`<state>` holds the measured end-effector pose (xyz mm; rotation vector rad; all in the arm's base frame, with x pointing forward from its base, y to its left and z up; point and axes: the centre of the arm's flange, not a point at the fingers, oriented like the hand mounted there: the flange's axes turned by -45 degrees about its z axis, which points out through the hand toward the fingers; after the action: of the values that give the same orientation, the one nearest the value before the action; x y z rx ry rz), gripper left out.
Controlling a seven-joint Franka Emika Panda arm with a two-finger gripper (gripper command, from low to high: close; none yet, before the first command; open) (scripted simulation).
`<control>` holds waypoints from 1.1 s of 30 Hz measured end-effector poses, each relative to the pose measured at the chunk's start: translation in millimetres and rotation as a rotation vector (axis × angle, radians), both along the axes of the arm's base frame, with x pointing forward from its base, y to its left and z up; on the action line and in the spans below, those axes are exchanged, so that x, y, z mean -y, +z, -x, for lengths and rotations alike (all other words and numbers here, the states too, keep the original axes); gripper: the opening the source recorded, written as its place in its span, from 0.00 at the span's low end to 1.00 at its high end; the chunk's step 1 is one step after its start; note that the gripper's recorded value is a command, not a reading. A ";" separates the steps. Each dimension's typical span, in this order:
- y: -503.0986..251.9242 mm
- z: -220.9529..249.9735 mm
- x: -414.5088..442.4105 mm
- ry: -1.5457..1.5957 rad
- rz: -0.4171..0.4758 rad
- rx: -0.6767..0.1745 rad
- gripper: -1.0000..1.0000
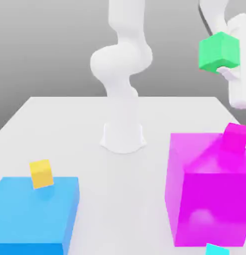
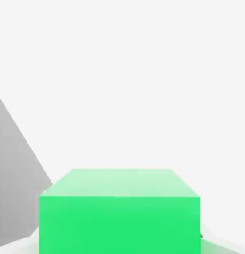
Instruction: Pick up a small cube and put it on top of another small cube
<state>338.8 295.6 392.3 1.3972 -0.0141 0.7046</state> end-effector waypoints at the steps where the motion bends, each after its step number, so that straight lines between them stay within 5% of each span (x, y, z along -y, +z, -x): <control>1: 0.7 -7.3 -1.7 -0.007 -0.023 -0.052 0.00; 12: 25.4 -90.3 -18.0 0.058 -0.266 -0.551 0.00; 21: 74.8 -160.2 -20.6 0.289 -0.403 -0.825 0.00; 29: 142.9 -218.2 -6.2 0.577 -0.419 -0.933 0.00; 33: 122.6 -232.8 -1.6 0.626 -0.320 -1.076 0.00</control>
<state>571.5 297.2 514.9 1.9642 1.2420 0.3677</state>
